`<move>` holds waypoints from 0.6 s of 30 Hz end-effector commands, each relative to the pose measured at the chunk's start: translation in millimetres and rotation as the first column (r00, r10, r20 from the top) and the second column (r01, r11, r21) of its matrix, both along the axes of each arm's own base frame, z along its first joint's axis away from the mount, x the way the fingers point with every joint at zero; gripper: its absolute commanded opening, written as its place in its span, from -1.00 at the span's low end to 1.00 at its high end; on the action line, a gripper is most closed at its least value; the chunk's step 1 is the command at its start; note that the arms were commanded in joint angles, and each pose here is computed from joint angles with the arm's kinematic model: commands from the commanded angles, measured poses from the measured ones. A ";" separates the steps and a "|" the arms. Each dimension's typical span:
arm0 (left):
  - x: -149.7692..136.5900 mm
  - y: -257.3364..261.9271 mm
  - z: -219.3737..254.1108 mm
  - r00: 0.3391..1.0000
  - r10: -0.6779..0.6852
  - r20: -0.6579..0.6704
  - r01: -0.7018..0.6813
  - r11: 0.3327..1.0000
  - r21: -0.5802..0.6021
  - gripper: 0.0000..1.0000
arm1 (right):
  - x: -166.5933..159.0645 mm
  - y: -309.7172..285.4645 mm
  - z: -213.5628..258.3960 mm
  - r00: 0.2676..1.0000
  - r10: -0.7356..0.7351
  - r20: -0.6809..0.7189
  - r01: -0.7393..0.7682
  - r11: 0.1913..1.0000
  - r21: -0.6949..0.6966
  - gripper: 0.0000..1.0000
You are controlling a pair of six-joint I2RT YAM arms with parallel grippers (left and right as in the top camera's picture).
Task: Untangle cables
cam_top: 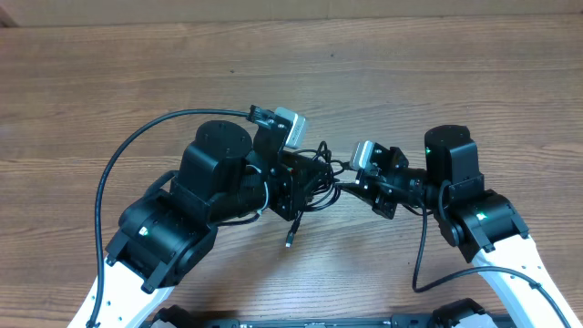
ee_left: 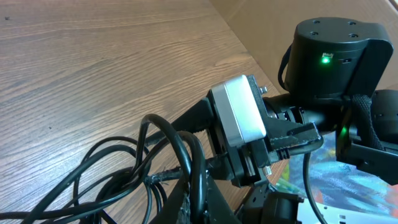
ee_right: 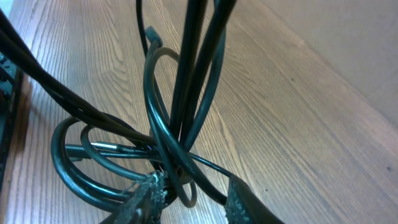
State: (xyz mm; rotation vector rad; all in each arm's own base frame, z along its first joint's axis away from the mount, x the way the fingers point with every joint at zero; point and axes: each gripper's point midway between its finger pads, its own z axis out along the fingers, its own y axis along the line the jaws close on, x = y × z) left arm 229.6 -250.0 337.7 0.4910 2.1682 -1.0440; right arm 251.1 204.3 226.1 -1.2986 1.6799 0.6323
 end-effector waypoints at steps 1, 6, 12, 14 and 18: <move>-5.2 -0.4 26.1 0.999 -0.015 0.043 0.018 0.998 -0.062 -0.92 | 0.8 3.5 7.7 1.000 0.014 0.014 -0.014 1.000 0.013 -0.48; -5.1 -0.4 26.2 0.999 -0.015 0.044 0.018 0.998 -0.062 -0.91 | -8.6 9.4 12.4 0.998 0.069 -0.001 -0.068 0.996 0.054 -0.92; -7.2 -1.6 26.2 0.999 -0.028 0.039 0.030 0.997 -0.066 -0.92 | -7.8 9.2 12.6 0.998 0.065 0.002 -0.065 0.996 0.052 -0.93; -7.0 -1.1 25.3 0.999 -0.026 0.038 0.028 0.998 -0.062 -0.92 | -6.7 9.3 13.7 0.998 0.056 -0.008 -0.055 0.997 0.061 -0.93; -1.6 6.6 15.8 0.999 0.022 0.031 -0.022 1.000 -0.014 -0.91 | 19.6 2.6 27.5 0.980 -0.140 -0.140 0.160 0.975 0.151 -0.93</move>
